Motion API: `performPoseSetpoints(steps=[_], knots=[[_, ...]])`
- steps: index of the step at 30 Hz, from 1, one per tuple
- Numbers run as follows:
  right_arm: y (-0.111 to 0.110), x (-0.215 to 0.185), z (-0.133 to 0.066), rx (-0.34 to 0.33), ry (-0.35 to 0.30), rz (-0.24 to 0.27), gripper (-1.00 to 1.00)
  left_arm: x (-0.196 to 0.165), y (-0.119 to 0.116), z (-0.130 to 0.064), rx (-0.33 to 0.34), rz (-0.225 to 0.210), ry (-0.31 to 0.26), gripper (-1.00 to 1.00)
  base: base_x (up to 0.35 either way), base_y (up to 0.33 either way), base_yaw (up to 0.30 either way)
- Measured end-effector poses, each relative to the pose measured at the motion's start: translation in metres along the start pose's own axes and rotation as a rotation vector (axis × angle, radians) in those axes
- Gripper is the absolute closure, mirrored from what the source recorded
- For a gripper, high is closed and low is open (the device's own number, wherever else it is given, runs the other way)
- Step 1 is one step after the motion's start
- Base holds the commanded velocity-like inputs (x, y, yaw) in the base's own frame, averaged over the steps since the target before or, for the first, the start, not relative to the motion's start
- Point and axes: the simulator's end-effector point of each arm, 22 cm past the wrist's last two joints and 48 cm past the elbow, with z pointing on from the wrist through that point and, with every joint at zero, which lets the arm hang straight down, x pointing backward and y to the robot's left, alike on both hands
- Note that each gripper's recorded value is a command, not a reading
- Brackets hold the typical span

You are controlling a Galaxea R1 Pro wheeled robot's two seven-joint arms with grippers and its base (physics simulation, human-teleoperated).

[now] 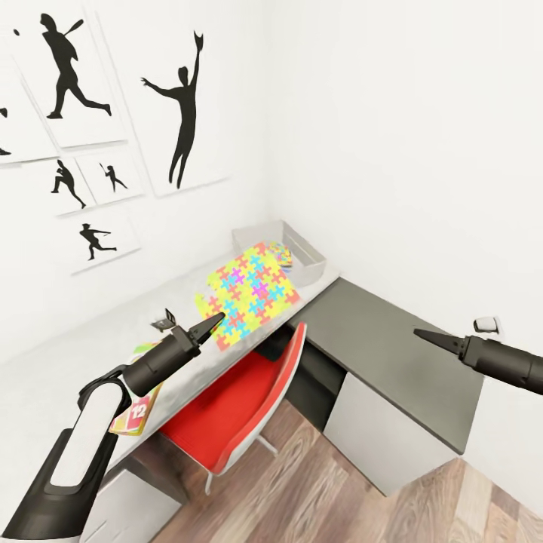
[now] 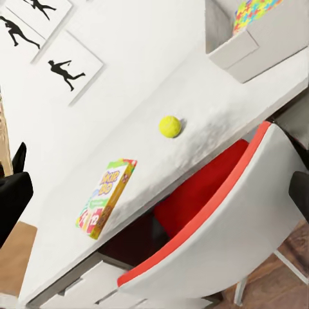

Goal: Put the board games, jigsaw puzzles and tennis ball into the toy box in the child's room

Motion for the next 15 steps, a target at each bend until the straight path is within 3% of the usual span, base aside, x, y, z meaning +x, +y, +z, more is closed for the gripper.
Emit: performPoseSetpoints(steps=[6, 15], knots=[[0.000, -0.001, -0.001, 0.002, -0.002, -0.001, -1.00, -0.002, 0.008, 0.001, -0.036, 0.006, 0.007, 1.00, 0.240, -0.244, 0.256], [-0.001, -0.001, -0.001, 0.004, -0.004, -0.001, -1.00, -0.027, 0.021, 0.023, -0.125, 0.033, 0.041, 1.00, 0.252, -0.229, 0.080]])
